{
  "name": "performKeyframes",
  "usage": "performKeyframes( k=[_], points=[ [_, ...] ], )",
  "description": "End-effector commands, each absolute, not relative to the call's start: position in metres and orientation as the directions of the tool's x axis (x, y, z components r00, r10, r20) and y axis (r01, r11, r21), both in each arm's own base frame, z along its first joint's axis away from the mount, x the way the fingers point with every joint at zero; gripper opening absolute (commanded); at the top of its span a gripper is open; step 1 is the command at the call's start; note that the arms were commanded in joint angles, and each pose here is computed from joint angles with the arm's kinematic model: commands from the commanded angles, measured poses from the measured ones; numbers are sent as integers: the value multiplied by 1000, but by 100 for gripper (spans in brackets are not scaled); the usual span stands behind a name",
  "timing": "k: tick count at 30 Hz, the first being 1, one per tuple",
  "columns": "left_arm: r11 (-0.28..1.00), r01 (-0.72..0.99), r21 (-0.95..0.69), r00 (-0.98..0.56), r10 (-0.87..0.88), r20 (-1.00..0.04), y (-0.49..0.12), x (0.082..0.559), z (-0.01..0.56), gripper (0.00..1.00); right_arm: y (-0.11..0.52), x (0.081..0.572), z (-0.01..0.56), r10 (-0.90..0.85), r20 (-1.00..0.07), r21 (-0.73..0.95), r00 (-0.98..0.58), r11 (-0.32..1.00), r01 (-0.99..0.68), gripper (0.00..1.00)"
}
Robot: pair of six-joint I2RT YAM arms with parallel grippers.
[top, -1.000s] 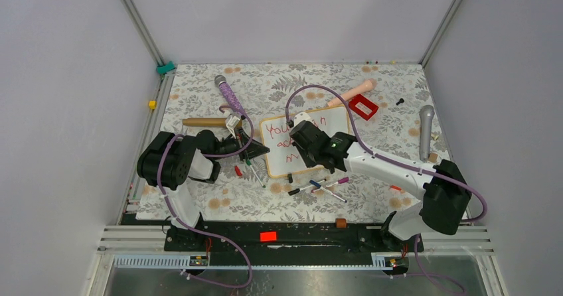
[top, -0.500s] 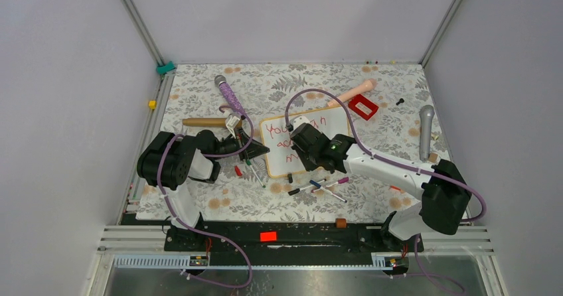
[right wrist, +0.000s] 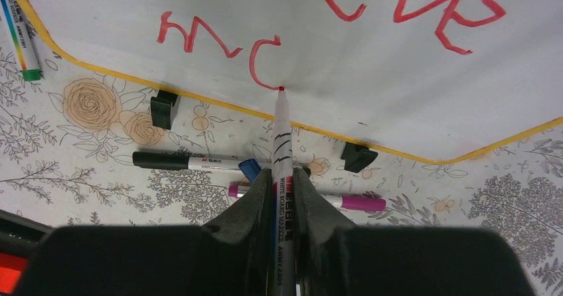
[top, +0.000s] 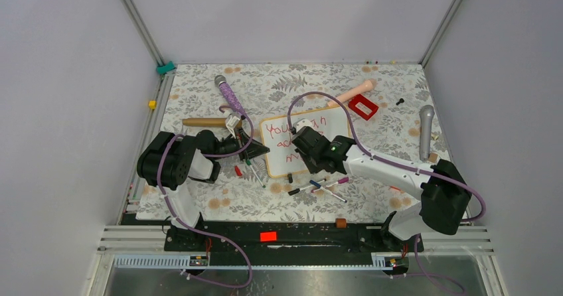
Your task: Write a sentence on the whiteboard
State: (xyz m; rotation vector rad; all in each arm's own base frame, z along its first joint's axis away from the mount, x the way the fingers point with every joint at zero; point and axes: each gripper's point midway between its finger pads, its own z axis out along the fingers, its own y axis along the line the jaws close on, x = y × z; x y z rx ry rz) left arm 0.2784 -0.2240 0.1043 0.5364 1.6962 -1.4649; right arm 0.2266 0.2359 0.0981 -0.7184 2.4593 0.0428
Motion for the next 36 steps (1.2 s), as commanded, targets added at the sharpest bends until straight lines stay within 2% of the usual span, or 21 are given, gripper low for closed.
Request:
performKeyframes(
  k=[1, 9, 23, 36],
  points=[
    [234, 817, -527, -498, -173, -850, -223, 279, 108, 1, 232, 259, 123, -436, -619, -191, -654, 890, -413, 0],
    [232, 818, -526, -498, -172, -850, -223, 279, 109, 1, 245, 269, 135, -434, -638, -177, -635, 886, -428, 0],
    [237, 817, -526, -496, -175, -850, -222, 281, 109, 1, 269, 261, 137, -404, -664, -59, -630, 868, -494, 0],
    [241, 814, -528, -498, -177, -849, -220, 281, 108, 1, 247, 249, 145, -369, -692, -37, -620, 877, -479, 0]
  ],
)
